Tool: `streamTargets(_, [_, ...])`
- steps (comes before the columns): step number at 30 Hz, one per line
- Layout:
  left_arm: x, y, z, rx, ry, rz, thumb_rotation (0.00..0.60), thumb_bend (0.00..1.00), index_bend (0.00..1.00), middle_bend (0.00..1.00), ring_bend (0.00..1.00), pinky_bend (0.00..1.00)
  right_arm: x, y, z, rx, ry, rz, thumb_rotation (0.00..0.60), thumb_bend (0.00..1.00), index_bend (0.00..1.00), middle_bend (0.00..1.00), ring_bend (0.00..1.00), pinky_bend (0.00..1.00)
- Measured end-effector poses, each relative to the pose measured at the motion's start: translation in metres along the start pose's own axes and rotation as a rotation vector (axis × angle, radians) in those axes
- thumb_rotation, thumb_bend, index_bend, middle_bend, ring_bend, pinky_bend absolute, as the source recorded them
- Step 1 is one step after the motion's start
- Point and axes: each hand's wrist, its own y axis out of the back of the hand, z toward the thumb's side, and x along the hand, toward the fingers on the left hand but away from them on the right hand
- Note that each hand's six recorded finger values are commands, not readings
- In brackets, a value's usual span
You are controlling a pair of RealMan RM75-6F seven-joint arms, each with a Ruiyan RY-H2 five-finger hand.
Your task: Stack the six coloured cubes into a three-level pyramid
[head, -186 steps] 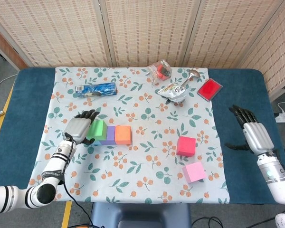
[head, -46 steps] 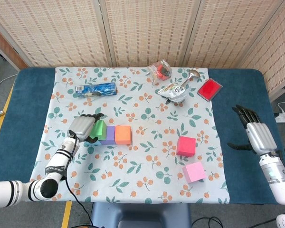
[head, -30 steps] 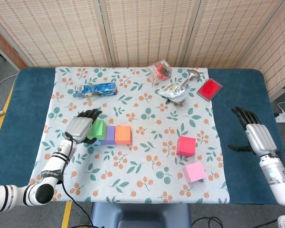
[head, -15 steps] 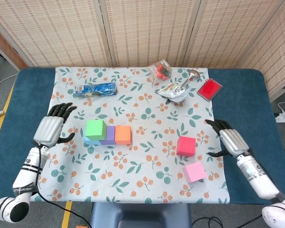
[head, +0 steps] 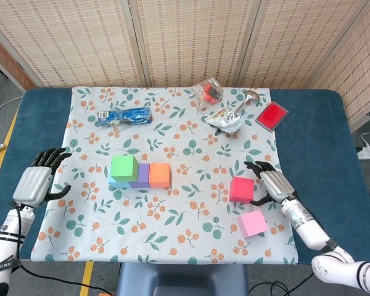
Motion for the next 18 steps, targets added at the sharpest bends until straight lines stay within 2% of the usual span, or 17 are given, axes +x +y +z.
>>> streamTargets(8, [-0.010, -0.008, -0.009, -0.011, 0.003, -0.012, 0.600, 0.29, 0.17, 0.09, 0.00, 0.07, -0.004, -0.006, 0.002, 0.000, -0.010, 0.010, 0.600, 0.00, 0.10, 0.18, 0.00, 0.02])
streamTargets(14, [-0.013, -0.011, -0.009, -0.014, -0.005, -0.017, 0.600, 0.30, 0.17, 0.09, 0.00, 0.07, -0.007, -0.010, 0.004, 0.005, -0.019, 0.012, 0.600, 0.00, 0.22, 0.24, 0.03, 0.06])
streamTargets(18, [-0.015, -0.012, -0.009, -0.016, -0.007, -0.017, 0.600, 0.30, 0.17, 0.09, 0.00, 0.07, -0.011, -0.012, 0.005, -0.002, -0.031, 0.006, 0.600, 0.04, 0.31, 0.30, 0.10, 0.11])
